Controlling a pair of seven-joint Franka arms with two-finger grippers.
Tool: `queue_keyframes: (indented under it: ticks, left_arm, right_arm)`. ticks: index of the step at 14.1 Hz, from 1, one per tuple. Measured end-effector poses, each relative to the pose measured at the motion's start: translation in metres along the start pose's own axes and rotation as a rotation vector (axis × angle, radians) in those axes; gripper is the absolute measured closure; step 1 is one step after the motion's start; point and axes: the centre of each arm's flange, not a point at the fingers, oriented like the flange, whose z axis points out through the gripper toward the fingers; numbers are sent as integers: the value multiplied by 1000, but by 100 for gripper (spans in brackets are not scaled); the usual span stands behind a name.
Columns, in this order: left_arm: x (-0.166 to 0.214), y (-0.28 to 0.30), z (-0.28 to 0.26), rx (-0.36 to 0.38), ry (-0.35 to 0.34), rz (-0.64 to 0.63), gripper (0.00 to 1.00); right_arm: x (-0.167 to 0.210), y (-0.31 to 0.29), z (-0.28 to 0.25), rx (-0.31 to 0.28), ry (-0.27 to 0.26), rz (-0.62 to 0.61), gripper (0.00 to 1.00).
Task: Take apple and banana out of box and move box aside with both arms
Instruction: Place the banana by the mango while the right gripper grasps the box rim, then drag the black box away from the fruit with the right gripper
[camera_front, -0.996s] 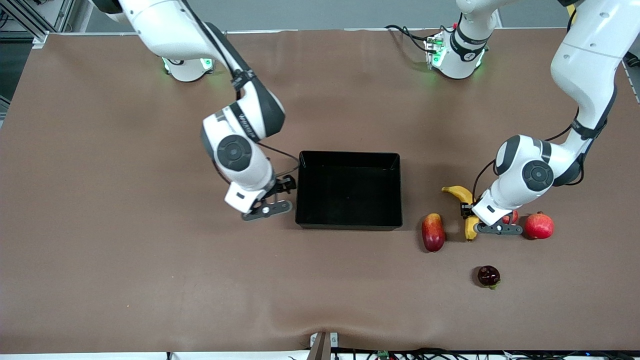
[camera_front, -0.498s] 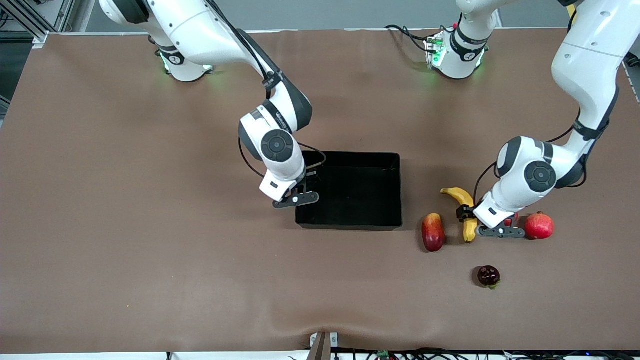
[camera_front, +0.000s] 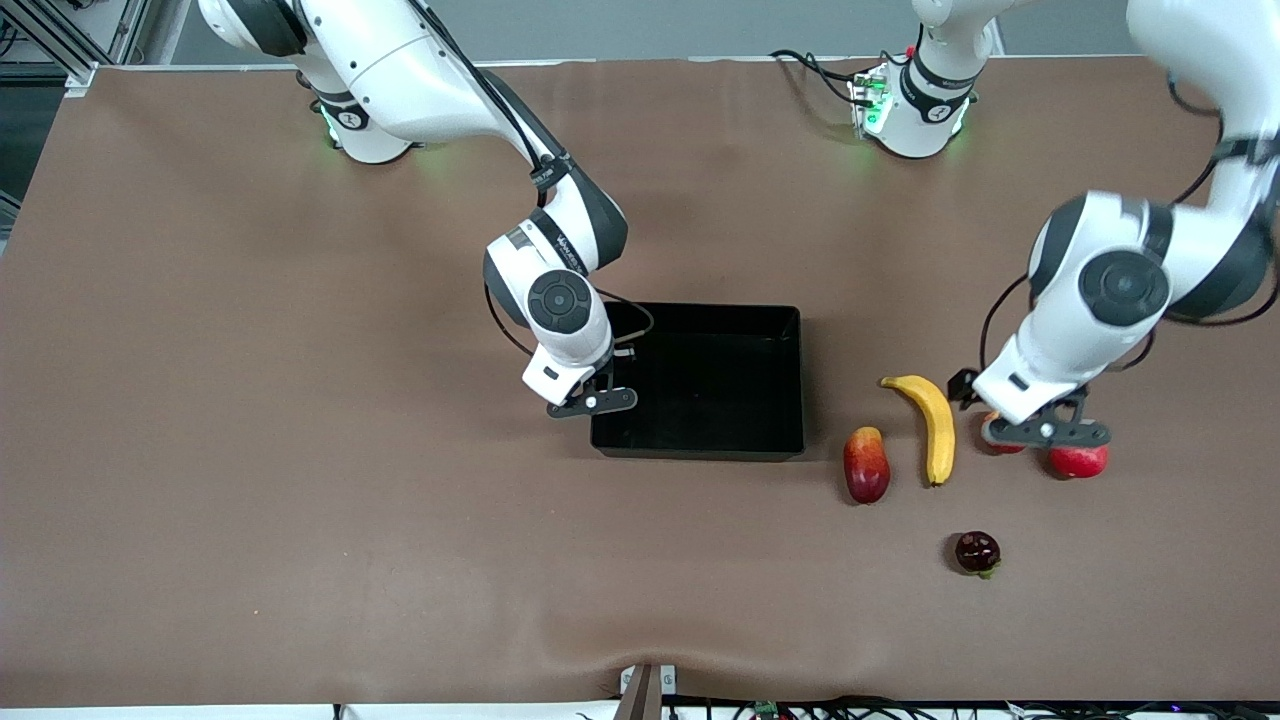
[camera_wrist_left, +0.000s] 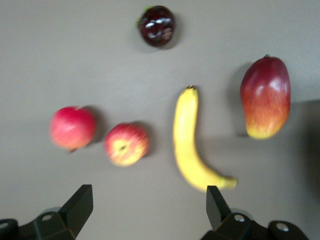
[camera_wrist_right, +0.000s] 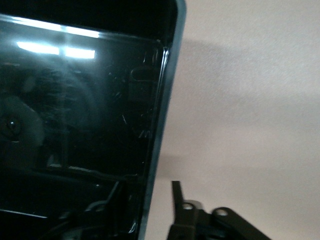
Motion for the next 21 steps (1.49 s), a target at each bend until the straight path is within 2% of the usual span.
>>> queue_keyframes:
  ticks: [3,5,8,12,14,17,21]
  left_arm:
    - [5,-25,-66,24,-22,-61,0]
    - [6,-42,-101,12,-39,-103,0]
    - [2,-57,-145,-53,-51,-152,0]
    - [-17,-61,-193,-63,-18,-170,0]
    - [-28,-63,-211,-79,-3,-163,0]
    - [-39,-80,-226,-121,13,-164,0]
    - [-55,-84,-237,-115,-17,-173,0]
  right_arm:
    - [0,-2,-1,2,4,15,94]
    - [3,2,-5,0,4,16,95]
    - [14,18,-24,-7,2,42,95]
    - [35,66,-97,33,66,114,95]
    - [41,104,-134,42,69,167,95]
    - [56,187,-165,44,63,196,95]
    - [69,365,-168,48,29,200,95]
